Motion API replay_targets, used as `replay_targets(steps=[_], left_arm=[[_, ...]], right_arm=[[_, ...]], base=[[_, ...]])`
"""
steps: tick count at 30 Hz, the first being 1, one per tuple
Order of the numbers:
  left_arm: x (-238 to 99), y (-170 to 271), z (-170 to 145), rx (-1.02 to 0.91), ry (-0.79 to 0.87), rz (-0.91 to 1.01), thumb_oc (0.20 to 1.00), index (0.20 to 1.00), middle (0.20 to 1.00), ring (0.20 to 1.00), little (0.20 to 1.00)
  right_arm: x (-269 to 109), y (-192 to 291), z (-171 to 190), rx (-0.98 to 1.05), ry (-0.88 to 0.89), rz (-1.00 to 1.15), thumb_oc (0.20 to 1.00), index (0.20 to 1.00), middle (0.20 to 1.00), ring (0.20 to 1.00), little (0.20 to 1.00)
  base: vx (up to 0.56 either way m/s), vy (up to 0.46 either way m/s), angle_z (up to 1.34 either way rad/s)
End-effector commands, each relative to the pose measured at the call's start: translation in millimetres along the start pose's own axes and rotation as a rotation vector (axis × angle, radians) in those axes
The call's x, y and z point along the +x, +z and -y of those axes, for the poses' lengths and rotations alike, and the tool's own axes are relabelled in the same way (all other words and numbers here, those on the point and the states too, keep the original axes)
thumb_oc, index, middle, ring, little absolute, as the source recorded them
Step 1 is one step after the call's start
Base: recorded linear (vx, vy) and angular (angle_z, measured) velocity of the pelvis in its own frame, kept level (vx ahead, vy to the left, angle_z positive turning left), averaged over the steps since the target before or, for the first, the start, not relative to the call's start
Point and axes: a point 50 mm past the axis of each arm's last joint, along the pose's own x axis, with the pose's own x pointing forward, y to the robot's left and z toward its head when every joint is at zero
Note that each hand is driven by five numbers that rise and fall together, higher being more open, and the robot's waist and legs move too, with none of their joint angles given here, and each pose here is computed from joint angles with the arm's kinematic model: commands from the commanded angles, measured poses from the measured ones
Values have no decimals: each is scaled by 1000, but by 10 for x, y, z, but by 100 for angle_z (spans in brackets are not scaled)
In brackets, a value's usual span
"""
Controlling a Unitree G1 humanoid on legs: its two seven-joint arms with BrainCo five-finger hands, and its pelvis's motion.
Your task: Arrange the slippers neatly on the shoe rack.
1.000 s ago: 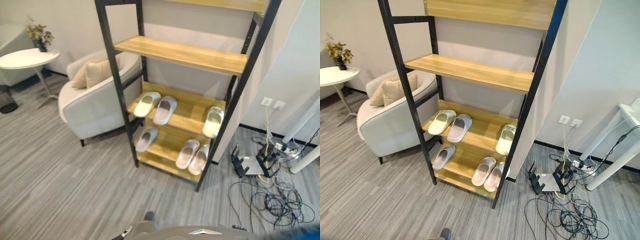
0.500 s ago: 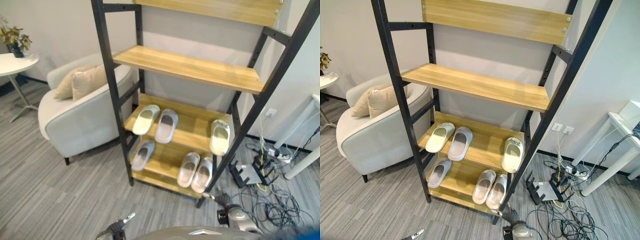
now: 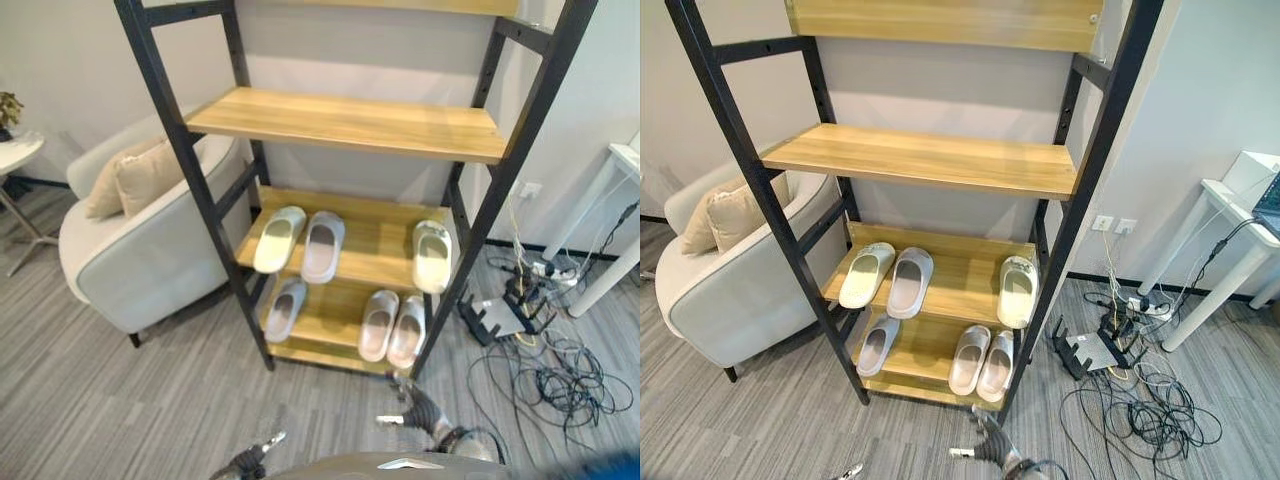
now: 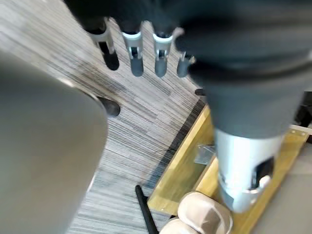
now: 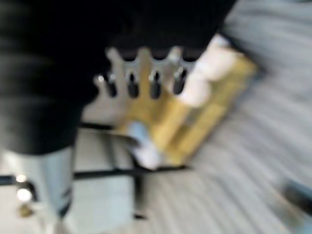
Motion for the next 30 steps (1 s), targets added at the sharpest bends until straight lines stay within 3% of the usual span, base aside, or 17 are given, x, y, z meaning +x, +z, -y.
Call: replay_targets(steps=[1,11,20,23,30], left_arm=[[-39,-405,88,-15,-44,-138,1000,1000,1000,1000,1000],[-64,-498,51,-66,-49,-135,1000,1000,1000,1000,1000],[-70,-453,-32,-86,-51,-108,1000,1000,1000,1000,1000],[-51,-347,-16,-90,-67,-79,1000,1000,1000,1000,1000],[5,113,56,-69,-98,40,1000,1000,1000,1000,1000]], right_arm=[[225,406,332,-164,-105,56,1000,1000,1000,1000,1000],[475,1170,776,-280,-241,215,1000,1000,1000,1000,1000],[756,1425,1108,-424,-336,202,1000,1000,1000,1000,1000],[903,1675,1322,-517,-433,218,1000,1000,1000,1000,1000],[1132,2320,1446,-535,-497,326,1000,1000,1000,1000,1000]], base=[[5,-28,16],[5,11,7],[34,29,9],[-31,43,4],[-96,51,13]])
